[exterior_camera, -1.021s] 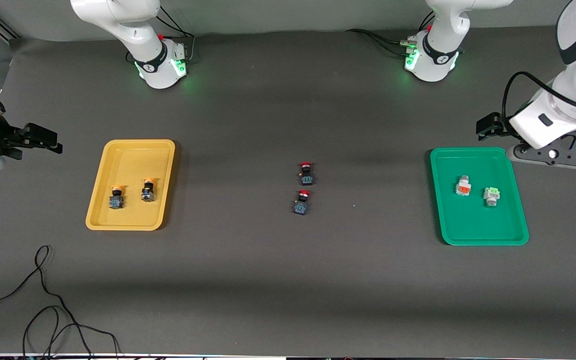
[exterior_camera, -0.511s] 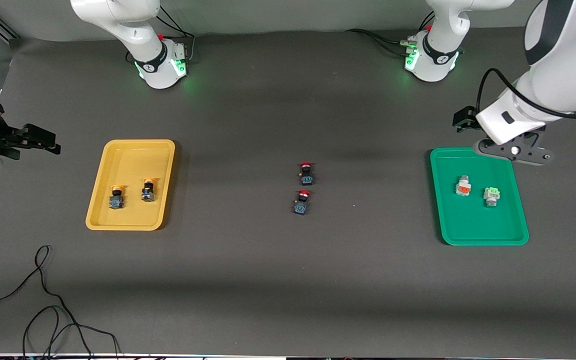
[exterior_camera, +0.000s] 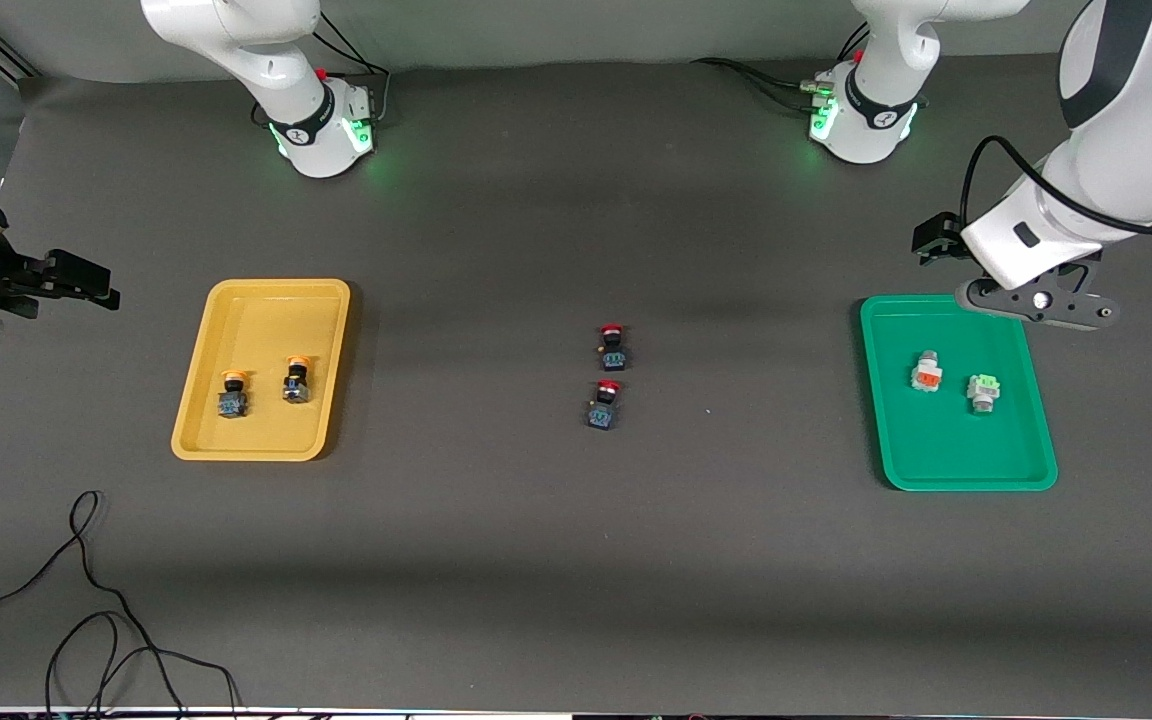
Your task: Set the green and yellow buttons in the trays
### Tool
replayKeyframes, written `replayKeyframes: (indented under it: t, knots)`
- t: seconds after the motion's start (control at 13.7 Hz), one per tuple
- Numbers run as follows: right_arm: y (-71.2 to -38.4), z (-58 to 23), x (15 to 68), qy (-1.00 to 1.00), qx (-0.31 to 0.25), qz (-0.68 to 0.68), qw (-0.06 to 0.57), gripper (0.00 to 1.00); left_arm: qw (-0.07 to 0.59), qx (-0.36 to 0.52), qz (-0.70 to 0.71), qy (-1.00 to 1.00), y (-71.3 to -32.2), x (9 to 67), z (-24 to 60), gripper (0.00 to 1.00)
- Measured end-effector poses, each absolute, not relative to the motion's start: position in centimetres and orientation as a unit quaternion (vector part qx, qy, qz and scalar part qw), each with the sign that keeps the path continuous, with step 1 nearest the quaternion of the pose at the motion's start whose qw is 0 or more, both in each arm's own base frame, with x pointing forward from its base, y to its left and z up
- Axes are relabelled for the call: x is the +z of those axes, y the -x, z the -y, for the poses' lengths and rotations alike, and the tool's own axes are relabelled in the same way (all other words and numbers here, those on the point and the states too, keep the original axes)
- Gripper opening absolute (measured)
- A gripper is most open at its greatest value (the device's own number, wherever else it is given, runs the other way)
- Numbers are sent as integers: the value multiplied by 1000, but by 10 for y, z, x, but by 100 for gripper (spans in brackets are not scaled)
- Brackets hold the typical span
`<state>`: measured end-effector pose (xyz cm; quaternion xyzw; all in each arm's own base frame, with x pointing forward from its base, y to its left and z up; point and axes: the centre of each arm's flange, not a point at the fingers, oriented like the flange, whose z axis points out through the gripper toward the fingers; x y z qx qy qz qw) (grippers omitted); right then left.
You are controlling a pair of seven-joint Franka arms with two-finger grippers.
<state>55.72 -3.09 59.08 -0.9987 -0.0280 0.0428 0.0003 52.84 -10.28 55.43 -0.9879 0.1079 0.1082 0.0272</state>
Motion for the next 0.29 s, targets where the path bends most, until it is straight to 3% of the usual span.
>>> replayKeyframes:
  t: [0.29]
  knots:
    - [-557,31,592,999,42,28,0,100,27,105,-95,989,-531,555,90,100]
